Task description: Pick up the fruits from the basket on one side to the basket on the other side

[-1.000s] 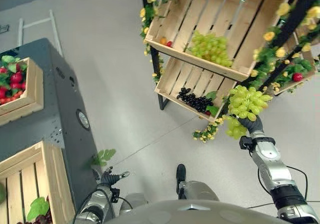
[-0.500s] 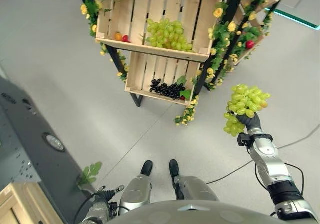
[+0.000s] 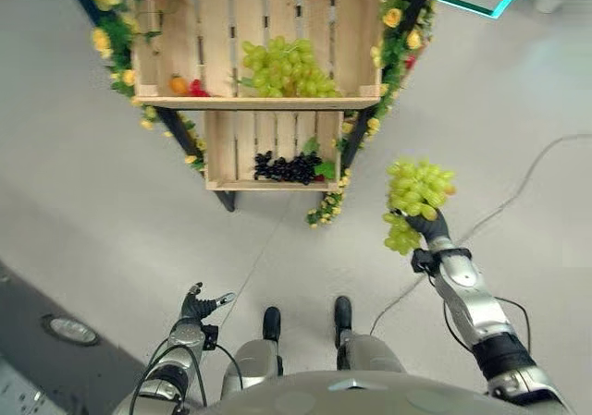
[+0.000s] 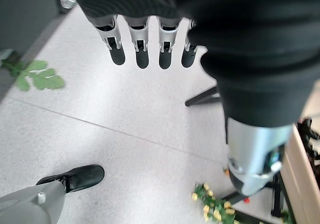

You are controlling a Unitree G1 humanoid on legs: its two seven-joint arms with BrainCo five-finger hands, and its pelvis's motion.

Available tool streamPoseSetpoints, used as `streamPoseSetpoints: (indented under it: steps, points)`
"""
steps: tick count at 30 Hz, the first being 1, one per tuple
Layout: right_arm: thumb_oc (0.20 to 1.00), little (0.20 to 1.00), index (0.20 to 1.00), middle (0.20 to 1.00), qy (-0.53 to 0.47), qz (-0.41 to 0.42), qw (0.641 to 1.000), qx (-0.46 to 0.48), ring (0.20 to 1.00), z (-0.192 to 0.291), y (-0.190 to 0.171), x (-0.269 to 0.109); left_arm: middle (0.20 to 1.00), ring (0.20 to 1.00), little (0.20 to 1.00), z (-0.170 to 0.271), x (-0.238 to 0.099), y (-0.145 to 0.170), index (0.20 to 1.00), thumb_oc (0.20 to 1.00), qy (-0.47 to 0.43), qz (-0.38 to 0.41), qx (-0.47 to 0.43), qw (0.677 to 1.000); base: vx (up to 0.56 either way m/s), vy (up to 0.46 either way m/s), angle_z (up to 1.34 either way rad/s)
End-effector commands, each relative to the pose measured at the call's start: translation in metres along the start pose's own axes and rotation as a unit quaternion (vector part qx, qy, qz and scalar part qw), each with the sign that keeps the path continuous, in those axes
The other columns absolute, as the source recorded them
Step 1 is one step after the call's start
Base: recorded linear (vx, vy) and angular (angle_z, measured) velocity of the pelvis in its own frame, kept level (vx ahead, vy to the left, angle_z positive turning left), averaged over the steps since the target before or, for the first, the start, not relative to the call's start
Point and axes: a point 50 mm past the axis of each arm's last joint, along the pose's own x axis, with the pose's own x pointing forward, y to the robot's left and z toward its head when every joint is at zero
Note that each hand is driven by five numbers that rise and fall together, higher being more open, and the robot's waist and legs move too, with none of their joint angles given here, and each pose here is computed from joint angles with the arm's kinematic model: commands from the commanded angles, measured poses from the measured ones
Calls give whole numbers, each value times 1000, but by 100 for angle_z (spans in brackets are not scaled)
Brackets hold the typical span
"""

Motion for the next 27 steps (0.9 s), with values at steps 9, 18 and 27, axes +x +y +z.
streamPoseSetpoints:
  steps: [9, 18, 27]
  points:
    - [200, 200, 200, 200, -91, 3, 996, -20, 200, 40, -9, 4, 1000, 1000, 1000, -65, -23, -19, 1000, 1000, 118, -34, 21, 992, 103, 7, -12]
    - [200, 200, 200, 200, -120, 27, 992, -34, 200, 58, 1, 13, 1000, 1000, 1000, -64, -24, -20, 1000, 1000, 107, -43, 45, 992, 36, -14, 3]
    - [200, 200, 200, 200, -144, 51, 987, -42, 200, 78, 15, 30, 1000, 1000, 1000, -76, -29, -19, 1000, 1000, 131, -43, 44, 989, 5, 2, 1]
